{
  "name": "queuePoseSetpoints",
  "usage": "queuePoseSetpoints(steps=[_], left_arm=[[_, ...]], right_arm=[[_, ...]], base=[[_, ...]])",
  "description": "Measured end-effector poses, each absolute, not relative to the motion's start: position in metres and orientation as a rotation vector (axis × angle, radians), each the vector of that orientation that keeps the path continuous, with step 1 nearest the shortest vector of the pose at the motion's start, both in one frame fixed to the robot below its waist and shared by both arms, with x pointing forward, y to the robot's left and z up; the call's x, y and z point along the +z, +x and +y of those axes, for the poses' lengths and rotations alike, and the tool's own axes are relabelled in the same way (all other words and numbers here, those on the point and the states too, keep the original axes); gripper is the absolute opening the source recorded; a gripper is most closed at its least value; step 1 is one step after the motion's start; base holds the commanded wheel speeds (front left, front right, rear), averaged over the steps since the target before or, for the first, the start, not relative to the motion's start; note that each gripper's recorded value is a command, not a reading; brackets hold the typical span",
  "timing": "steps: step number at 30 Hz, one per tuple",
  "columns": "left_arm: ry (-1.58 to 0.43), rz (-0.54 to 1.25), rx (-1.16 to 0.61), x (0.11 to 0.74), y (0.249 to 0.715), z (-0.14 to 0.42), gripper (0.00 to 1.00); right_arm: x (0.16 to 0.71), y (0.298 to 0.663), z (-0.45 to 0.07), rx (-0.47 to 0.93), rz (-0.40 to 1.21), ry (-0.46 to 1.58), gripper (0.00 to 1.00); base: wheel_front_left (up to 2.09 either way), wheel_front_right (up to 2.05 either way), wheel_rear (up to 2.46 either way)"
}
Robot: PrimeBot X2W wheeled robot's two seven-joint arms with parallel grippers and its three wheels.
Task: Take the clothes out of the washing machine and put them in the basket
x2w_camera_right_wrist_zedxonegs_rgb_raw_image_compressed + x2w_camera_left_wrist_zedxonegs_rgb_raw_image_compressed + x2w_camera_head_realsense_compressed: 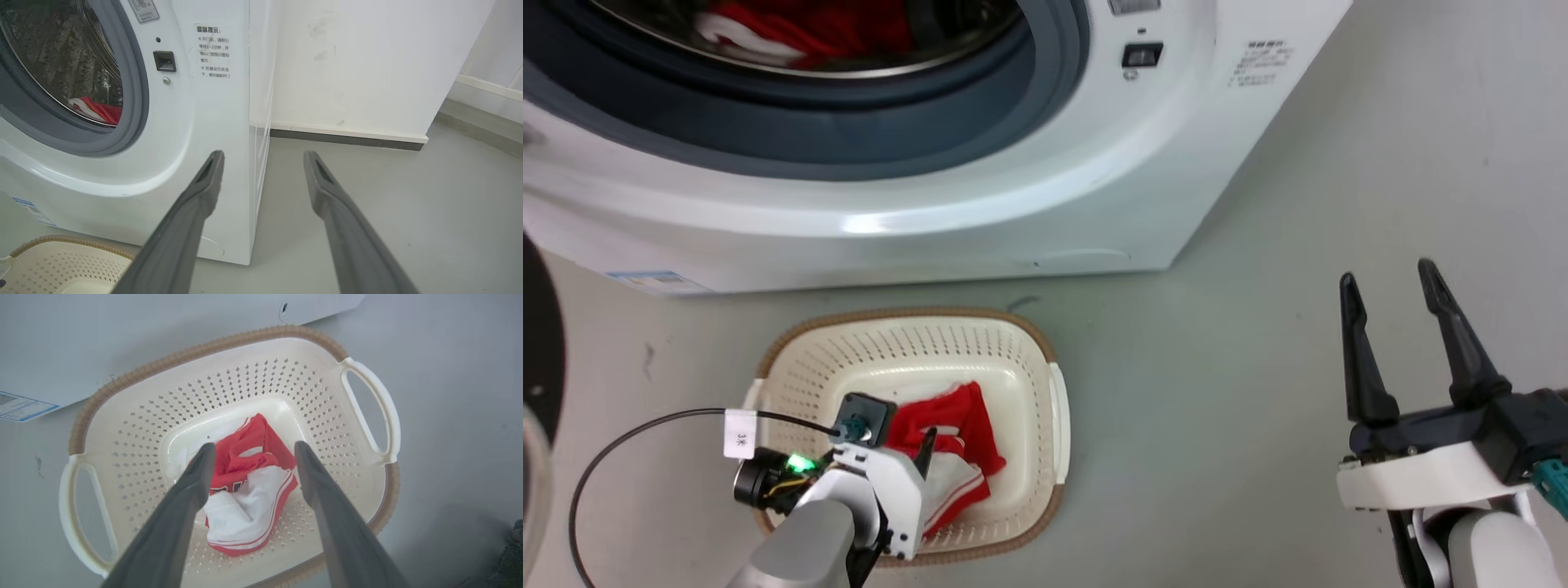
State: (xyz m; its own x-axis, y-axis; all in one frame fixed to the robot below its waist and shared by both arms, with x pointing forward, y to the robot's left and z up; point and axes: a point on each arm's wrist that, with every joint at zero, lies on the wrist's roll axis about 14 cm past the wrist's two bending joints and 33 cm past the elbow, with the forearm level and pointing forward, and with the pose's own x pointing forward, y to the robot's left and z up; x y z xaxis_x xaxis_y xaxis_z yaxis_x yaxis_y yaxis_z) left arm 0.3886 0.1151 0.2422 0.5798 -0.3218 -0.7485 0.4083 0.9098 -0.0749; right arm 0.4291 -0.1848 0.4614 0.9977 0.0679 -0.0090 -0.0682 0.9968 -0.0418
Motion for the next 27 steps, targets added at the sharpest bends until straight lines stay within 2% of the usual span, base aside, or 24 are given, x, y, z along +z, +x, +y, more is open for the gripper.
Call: queuePoseSetpoints(steps=[4, 20, 27], left_arm=[[0.070, 0.686, -0.352, 0.284, 0.412, 0.122, 1.00], [0.031, 0.191, -0.154, 0.428, 0.431, 0.158, 1.00], [0.069, 0.061, -0.145, 0.469, 0.455, 0.161, 1.00]], right_arm=[[0.475, 0.419, -0.179, 0.082, -0.021, -0.034, 1.00], [0.512, 0.381, -0.168, 0.108, -0.105, -0.020, 1.00], [0.513, 0.376, -0.168, 0.106, -0.108, -0.014, 1.00]], base=[[0.00, 0.00, 0.00], [0.00, 0.00, 0.00], [0.00, 0.00, 0.00]])
